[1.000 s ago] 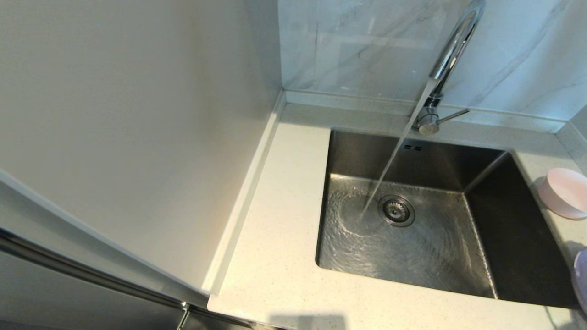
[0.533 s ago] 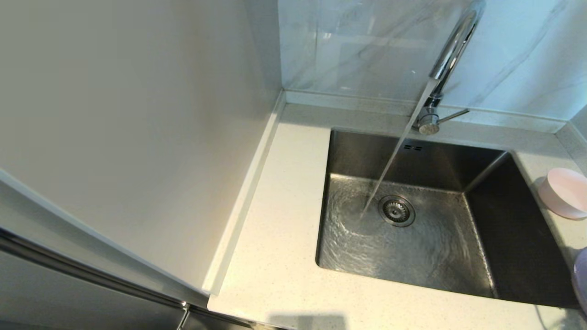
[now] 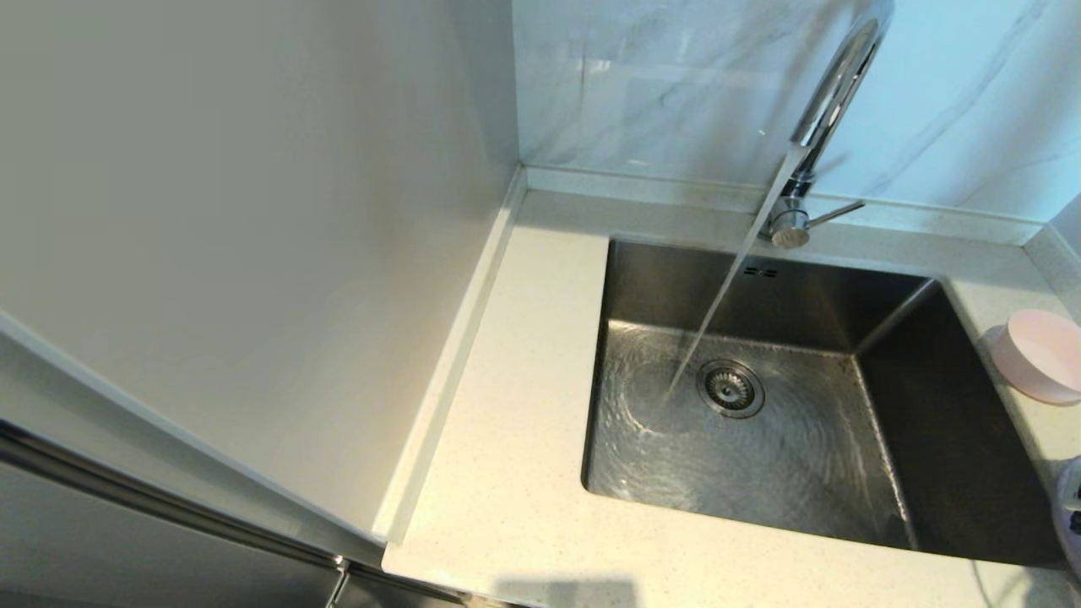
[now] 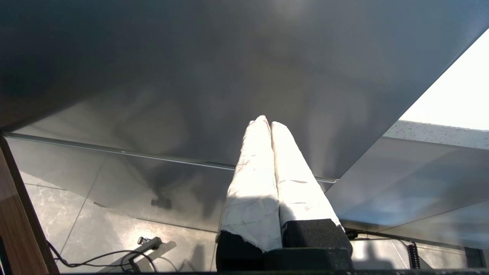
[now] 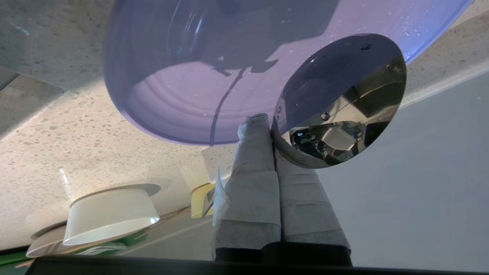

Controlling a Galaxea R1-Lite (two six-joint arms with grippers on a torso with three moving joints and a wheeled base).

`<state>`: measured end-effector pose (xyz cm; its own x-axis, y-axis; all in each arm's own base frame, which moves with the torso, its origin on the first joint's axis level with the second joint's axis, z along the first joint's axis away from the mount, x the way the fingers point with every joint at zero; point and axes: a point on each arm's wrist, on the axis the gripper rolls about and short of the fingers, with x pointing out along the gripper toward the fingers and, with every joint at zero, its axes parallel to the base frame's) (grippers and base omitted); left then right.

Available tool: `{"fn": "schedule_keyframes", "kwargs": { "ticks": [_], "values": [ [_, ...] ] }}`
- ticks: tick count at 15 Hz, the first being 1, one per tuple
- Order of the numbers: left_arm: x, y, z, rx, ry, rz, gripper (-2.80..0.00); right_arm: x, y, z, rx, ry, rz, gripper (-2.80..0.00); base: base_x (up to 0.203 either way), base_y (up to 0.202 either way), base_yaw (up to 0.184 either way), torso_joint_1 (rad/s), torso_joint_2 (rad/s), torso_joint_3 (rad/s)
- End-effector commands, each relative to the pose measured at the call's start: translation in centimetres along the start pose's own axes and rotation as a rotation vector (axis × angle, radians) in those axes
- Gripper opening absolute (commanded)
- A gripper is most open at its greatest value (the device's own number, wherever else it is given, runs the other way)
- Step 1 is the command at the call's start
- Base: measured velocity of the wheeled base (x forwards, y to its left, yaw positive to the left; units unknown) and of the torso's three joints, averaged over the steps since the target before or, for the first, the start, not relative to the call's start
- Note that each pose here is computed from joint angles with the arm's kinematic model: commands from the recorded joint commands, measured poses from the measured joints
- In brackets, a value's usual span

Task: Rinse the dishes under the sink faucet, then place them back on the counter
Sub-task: Place the spoon on the plate

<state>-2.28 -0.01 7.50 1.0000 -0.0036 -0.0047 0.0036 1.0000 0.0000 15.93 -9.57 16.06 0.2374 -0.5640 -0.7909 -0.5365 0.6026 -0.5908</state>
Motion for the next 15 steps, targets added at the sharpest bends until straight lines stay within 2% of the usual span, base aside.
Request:
{"fn": "schedule_keyframes", "kwargs": {
  "ticks": [1,12,13,15],
  "values": [
    [0.00,0.00,0.00,0.000,0.000,0.001,-2.80,0.48,-0.13,0.25,-0.016,0.009,0.017,-2.80,0.000,0.000,0.000,0.000,0.00,0.000],
    [0.00,0.00,0.00,0.000,0.000,0.001,-2.80,1.25,-0.45,0.69,-0.017,0.003,0.003,-2.80,0.000,0.000,0.000,0.000,0.00,0.000],
    [0.00,0.00,0.00,0.000,0.000,0.001,-2.80,1.25,-0.45,0.69,-0.017,0.003,0.003,0.00,0.000,0.000,0.000,0.000,0.00,0.000],
    [0.00,0.00,0.00,0.000,0.000,0.001,-2.80,1.27,-0.51,0.72,-0.009,0.000,0.002,0.00,0.000,0.000,0.000,0.000,0.00,0.000]
  ]
}}
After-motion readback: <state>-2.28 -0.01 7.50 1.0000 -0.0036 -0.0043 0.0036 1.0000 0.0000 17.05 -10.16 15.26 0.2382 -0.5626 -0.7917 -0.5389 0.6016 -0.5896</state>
